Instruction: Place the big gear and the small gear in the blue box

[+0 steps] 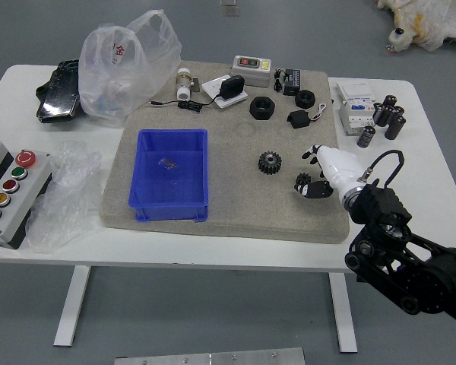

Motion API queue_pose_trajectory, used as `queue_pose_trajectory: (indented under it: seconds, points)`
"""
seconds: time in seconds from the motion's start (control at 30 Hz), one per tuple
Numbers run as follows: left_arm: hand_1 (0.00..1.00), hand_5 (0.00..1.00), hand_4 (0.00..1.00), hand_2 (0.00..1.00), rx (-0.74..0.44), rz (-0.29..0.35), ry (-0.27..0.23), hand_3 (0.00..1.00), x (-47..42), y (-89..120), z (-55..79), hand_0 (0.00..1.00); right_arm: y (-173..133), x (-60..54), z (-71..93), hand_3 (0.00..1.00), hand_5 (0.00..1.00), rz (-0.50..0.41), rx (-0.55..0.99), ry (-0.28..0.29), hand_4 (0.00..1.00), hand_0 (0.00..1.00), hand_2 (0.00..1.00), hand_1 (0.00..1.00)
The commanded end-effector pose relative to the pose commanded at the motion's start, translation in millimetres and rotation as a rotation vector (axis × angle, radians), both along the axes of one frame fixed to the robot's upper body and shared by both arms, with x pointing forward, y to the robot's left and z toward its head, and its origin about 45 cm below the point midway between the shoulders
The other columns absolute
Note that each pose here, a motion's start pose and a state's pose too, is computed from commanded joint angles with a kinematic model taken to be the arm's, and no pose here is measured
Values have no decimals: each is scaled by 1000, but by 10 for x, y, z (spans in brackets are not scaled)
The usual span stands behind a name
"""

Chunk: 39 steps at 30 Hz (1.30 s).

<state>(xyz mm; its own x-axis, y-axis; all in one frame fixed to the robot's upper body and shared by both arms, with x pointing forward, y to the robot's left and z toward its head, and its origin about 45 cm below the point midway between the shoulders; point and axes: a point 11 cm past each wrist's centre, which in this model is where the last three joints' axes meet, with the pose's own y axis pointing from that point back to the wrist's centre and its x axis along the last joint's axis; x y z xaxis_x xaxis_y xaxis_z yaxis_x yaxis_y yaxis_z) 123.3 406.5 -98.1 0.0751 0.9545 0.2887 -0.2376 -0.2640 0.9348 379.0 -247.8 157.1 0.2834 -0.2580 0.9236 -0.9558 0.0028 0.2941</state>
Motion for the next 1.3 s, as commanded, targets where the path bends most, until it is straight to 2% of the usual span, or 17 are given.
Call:
queue_pose_trajectory:
  seconds: [0.07,0.1,0.27,0.3,0.47,0.5,0.73,1.07,1.1,1.27,1.3]
  points:
    - [470,289,673,530,0,-1,0,737,0,0,0,680,-6,-1,-16,679,170,-2,2,2,780,325,563,432]
    - [469,288,672,530,0,-1,1,737,0,0,0,680,-12,-1,-33,572,124,-5,4,3,460,287,469,387]
    - [469,288,672,530,0,-3,2,737,-3,0,-1,680,-41,-10,-119,572,124,-18,19,9,460,287,469,387]
    - [469,289,673,530,0,-3,2,738,-4,-1,-1,680,-42,-11,-127,470,60,-19,21,9,364,263,412,358]
    - [469,289,673,530,-1,-4,2,738,1,-7,-1,680,-20,-1,-120,470,60,-18,47,-6,364,263,412,358]
    - [469,288,673,530,-1,-5,2,738,6,-9,-1,680,-16,2,-121,414,45,-19,52,-6,317,247,357,341]
    - [469,289,673,530,-2,-7,-1,739,19,-19,-1,680,-9,6,-122,420,22,-19,64,-12,296,245,355,338]
    - [467,289,673,530,-3,-9,-1,739,23,-22,0,680,45,75,82,416,17,3,89,-81,282,241,353,335]
    - [468,290,673,529,-3,-9,-1,739,25,-24,0,680,45,84,104,535,73,2,91,-90,231,242,467,343]
    - [468,290,673,529,-3,-10,1,739,24,-26,-1,680,-8,130,155,535,73,-23,98,-87,231,242,467,343]
    - [469,291,674,529,-3,-10,2,740,24,-26,-1,680,-28,139,154,998,287,-32,93,-77,892,262,910,400]
